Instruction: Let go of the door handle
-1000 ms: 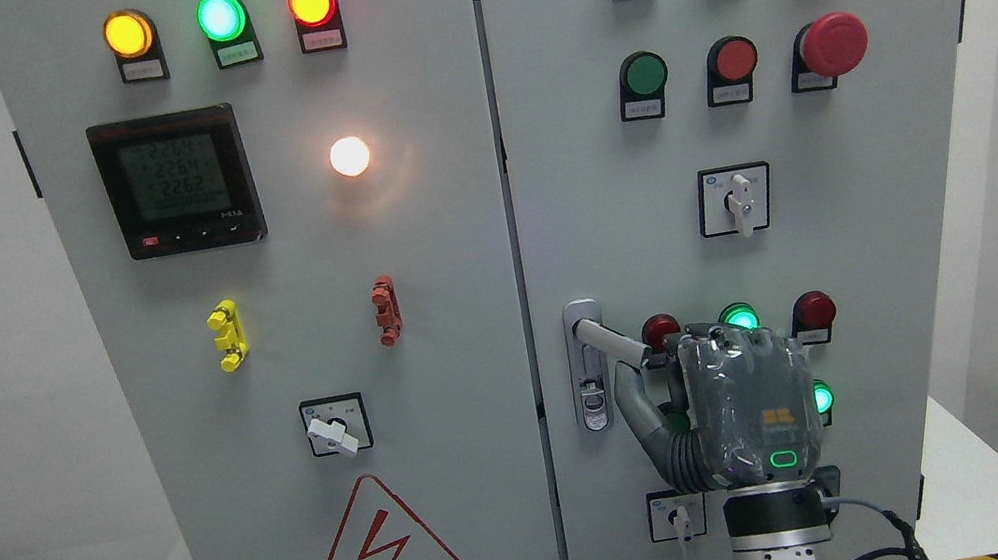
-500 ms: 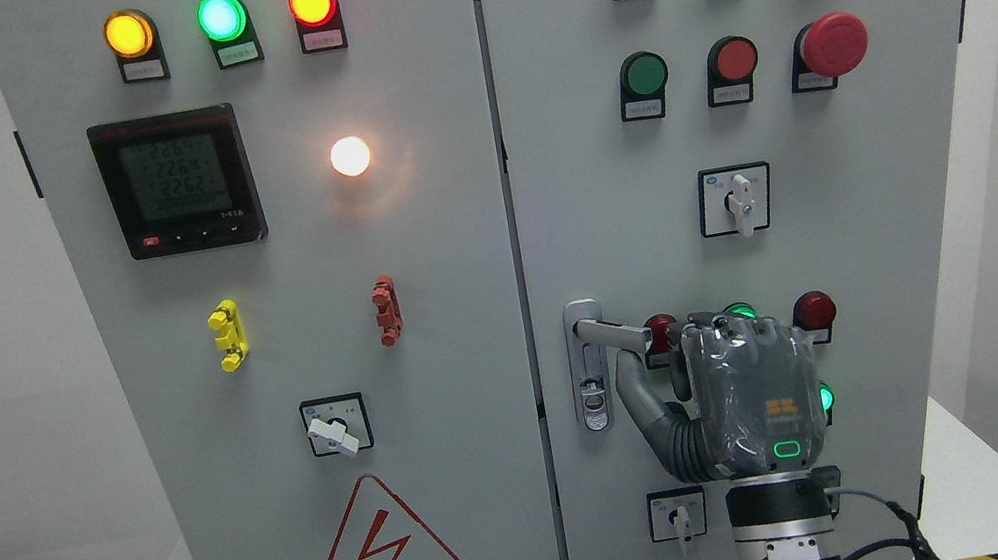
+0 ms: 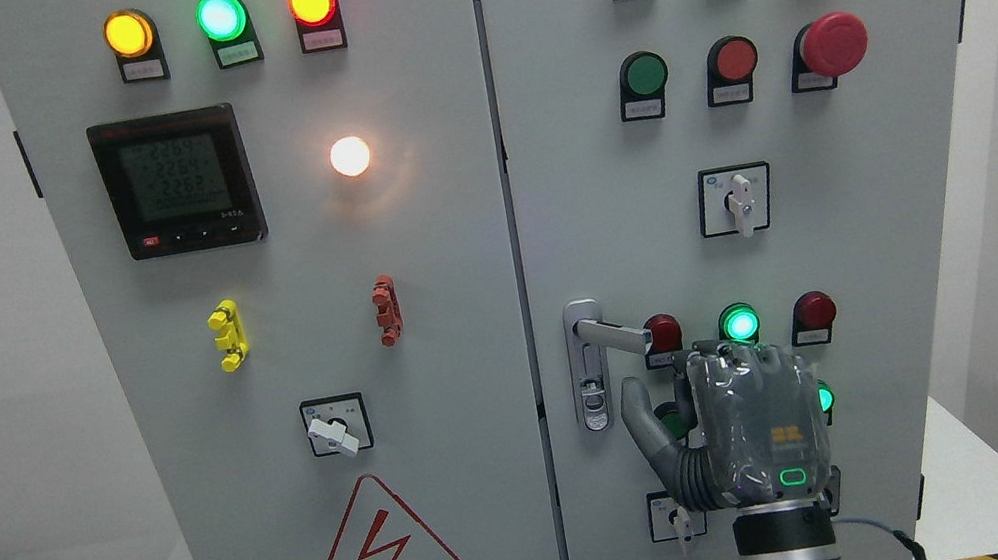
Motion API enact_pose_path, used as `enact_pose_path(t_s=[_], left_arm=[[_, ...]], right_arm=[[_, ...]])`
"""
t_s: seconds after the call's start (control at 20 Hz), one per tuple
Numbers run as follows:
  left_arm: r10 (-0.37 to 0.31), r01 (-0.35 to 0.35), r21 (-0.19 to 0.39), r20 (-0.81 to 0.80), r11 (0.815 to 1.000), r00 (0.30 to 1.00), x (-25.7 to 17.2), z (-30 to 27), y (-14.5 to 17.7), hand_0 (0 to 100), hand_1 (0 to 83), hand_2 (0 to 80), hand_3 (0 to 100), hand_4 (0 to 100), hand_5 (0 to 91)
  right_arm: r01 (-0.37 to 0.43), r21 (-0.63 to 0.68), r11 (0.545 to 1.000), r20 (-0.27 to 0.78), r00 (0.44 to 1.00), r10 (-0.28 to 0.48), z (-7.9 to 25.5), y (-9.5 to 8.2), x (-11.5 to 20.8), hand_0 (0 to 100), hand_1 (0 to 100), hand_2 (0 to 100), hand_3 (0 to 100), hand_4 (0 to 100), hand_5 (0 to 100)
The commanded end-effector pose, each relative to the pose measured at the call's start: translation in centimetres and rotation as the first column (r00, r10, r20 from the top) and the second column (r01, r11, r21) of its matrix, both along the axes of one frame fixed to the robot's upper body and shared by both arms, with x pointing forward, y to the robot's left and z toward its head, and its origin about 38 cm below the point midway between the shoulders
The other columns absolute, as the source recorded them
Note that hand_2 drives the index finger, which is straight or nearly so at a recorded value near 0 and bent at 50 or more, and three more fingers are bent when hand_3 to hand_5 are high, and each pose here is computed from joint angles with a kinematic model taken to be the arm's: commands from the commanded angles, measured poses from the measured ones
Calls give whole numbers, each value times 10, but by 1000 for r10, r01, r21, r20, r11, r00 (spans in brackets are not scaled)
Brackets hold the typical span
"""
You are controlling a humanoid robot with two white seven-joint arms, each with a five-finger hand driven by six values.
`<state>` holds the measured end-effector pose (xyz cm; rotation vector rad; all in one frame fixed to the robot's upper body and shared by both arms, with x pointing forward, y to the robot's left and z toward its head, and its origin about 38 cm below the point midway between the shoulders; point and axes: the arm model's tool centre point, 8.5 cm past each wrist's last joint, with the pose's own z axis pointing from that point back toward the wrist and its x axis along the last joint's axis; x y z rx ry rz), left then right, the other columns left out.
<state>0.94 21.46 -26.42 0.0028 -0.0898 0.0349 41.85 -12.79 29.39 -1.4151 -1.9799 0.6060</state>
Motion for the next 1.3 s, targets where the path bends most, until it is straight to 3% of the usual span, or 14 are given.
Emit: enact_pose_path(t_s=[0.0, 0.05, 0.15, 0.2, 0.35, 0.65, 0.75, 1.25], left_arm=[[-28, 28, -1, -9, 1000, 1000, 2, 0, -1, 120, 389, 0, 0, 0, 0], [-30, 30, -1, -9, 1000, 1000, 2, 0, -1, 120, 389, 0, 0, 0, 0], [-28, 28, -1, -9, 1000, 1000, 2, 0, -1, 120, 389, 0, 0, 0, 0], [-30, 30, -1, -7, 1000, 1000, 2, 0, -1, 120, 389, 0, 0, 0, 0], [-30, 30, -1, -9, 1000, 1000, 2, 0, -1, 120, 389, 0, 0, 0, 0], [-30, 30, -1, -7, 1000, 1000, 2, 0, -1, 120, 389, 0, 0, 0, 0], [-30, 30, -1, -9, 1000, 1000, 2, 0, -1, 120, 389, 0, 0, 0, 0], [-28, 28, -1, -7, 1000, 1000, 2, 0, -1, 120, 389, 0, 0, 0, 0]], right_arm=[[13, 19, 1000, 16, 1000, -14, -8, -19, -29, 508, 354, 294, 499, 371, 380], [20, 21, 1000, 28, 999, -20, -6, -24, -31, 514, 330, 226, 329, 218, 213], [31, 19, 999, 47, 998, -32, -2, -35, -32, 524, 261, 32, 59, 0, 0], [31, 17, 999, 58, 998, -32, 0, -40, -33, 527, 231, 0, 0, 0, 0], [33, 7, 999, 81, 996, -34, 3, -52, -34, 485, 192, 0, 0, 0, 0], [45, 42, 998, 63, 997, -47, 2, -65, -32, 415, 213, 0, 0, 0, 0], [35, 55, 998, 59, 998, -38, 2, -65, -32, 386, 259, 0, 0, 0, 0], [29, 65, 997, 53, 998, -33, -1, -65, -32, 369, 272, 0, 0, 0, 0]])
